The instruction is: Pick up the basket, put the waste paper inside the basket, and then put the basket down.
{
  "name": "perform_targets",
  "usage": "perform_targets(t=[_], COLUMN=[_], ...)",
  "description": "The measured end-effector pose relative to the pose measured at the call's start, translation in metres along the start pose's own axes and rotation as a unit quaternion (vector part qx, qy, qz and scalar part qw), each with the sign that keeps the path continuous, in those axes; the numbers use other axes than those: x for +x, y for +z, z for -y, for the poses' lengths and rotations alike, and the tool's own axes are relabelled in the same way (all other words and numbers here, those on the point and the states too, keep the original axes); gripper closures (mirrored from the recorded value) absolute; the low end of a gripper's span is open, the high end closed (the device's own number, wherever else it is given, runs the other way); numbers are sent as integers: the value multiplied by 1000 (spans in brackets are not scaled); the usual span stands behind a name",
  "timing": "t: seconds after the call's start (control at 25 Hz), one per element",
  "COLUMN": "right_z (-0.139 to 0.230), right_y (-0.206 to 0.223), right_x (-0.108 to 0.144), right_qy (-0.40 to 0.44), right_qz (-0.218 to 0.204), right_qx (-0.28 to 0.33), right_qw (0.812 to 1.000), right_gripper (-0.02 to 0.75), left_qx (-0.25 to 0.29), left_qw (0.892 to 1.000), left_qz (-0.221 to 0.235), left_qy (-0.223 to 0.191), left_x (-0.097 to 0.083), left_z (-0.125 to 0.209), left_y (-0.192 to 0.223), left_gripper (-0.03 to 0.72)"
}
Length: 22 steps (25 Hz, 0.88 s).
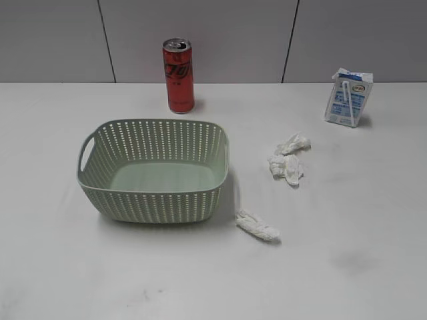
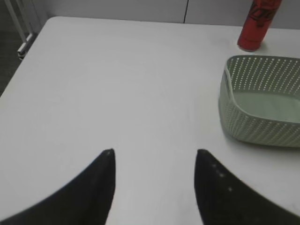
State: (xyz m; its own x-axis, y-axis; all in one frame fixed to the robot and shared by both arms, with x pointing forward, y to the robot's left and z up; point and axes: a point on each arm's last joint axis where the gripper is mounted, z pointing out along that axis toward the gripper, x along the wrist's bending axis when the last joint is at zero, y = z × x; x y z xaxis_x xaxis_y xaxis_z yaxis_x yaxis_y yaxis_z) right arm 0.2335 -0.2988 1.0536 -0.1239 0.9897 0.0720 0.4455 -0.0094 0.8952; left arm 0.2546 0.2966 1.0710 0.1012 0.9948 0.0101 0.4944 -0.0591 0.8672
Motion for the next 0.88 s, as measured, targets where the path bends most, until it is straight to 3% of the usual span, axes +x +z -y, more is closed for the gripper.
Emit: perform_targets(t=[0.2,0.32,0.56,0.76,0.88], right_z=[0,0,0,0,0], right_y=[0,0,0,0,0], right_x=[0,0,0,0,0], right_qy=[0,0,0,0,0], right_qz=[0,0,0,0,0], right_qx=[0,0,0,0,0], right_qw=[1000,1000,1000,1000,1000], right_gripper=[308,308,308,308,309], left_qx=[47,100,206,256,304], left_qw=[998,992,974,959,945], left_qz=[39,53,84,122,119], left_qy=[-32,-55,-52,-5,13], left_x=[-4,-5,-11,-46,-70], left_z=[-39,-62,-104,-129,-125], left_y=[40,78,162,233,279], left_gripper=[96,78,90,111,111])
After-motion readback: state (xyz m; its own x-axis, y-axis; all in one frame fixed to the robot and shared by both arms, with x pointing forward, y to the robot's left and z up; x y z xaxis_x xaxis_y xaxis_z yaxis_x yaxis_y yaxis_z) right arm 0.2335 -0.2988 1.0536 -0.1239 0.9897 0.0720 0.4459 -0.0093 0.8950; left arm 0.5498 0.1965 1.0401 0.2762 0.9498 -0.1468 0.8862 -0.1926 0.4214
